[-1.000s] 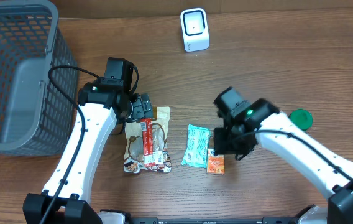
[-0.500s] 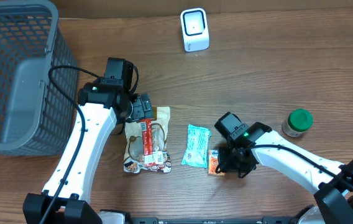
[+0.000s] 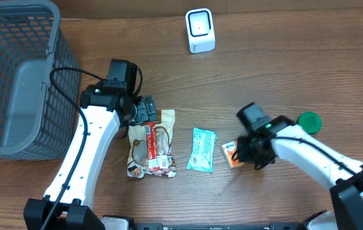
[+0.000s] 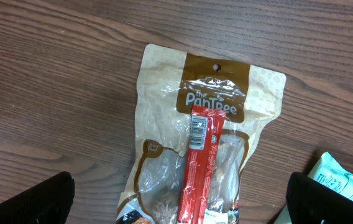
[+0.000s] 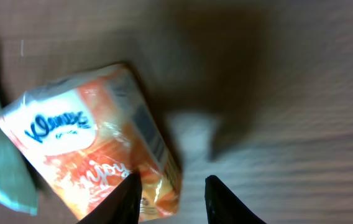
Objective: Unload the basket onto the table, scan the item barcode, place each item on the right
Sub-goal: 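Move the right gripper to the Kleenex pack and grasp it, then lift the Kleenex pack with the right gripper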
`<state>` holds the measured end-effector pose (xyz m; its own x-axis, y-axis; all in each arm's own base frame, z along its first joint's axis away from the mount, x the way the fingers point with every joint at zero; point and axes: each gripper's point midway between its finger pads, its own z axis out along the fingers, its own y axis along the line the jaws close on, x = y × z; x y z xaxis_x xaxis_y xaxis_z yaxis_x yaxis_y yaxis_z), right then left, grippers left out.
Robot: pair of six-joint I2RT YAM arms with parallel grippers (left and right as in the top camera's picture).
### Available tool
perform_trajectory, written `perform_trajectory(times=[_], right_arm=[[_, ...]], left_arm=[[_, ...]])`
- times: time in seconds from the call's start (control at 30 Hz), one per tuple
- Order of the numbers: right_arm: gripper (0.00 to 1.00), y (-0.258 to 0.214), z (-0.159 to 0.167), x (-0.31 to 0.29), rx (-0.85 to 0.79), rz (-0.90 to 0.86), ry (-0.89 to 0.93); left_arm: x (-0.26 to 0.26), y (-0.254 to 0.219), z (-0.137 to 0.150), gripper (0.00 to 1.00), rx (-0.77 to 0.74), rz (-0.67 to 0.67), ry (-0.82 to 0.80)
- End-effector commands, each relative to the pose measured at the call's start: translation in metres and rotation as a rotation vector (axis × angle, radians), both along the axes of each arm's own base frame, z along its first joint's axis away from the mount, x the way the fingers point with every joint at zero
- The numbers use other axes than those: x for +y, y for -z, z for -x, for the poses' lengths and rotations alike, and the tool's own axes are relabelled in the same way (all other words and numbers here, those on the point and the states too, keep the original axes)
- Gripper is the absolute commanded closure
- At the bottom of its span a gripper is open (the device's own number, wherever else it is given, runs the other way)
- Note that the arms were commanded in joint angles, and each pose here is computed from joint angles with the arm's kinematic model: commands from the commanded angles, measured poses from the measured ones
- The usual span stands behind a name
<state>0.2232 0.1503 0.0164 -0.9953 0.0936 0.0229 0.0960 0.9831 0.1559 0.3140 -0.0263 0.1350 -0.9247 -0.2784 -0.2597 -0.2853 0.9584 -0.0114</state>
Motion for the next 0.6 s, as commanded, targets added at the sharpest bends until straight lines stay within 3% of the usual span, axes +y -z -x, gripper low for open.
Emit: perform_trajectory(times=[0.0, 0.2, 0.3, 0.37, 0.43, 0.5, 0.57], right_arm=[[0.65, -0.017, -0.029, -0.011, -0.072, 0.000, -0.010], [0.60, -0.056, -0.060, -0.021, -0.126, -0.009, -0.037], [0.60, -0.076, -0.060, -0.014, -0.113, -0.041, -0.067], [0.53, -0.080, -0.054, -0.007, -0.086, -0.080, -0.076], [0.41, -0.081, -0.048, 0.000, -0.056, -0.121, -0.081], [0.13, -0.081, -0.044, 0.002, -0.037, -0.129, -0.059], [0.06, -0.081, -0.044, 0.002, -0.029, -0.128, -0.034]], left_arm=[[-0.002, -0.003, -0.003, 0.00, -0.011, 0.009, -0.008], [-0.002, -0.003, -0.003, 0.00, -0.011, 0.009, -0.008], [-0.002, -0.003, -0.003, 0.01, -0.011, 0.009, -0.008], [-0.002, -0.003, -0.003, 0.00, -0.011, 0.009, -0.008], [-0.002, -0.003, -0.003, 0.00, -0.011, 0.009, -0.008], [-0.002, -0.003, -0.003, 0.00, -0.011, 0.009, -0.008], [-0.002, -0.003, -0.003, 0.00, -0.011, 0.009, -0.008]])
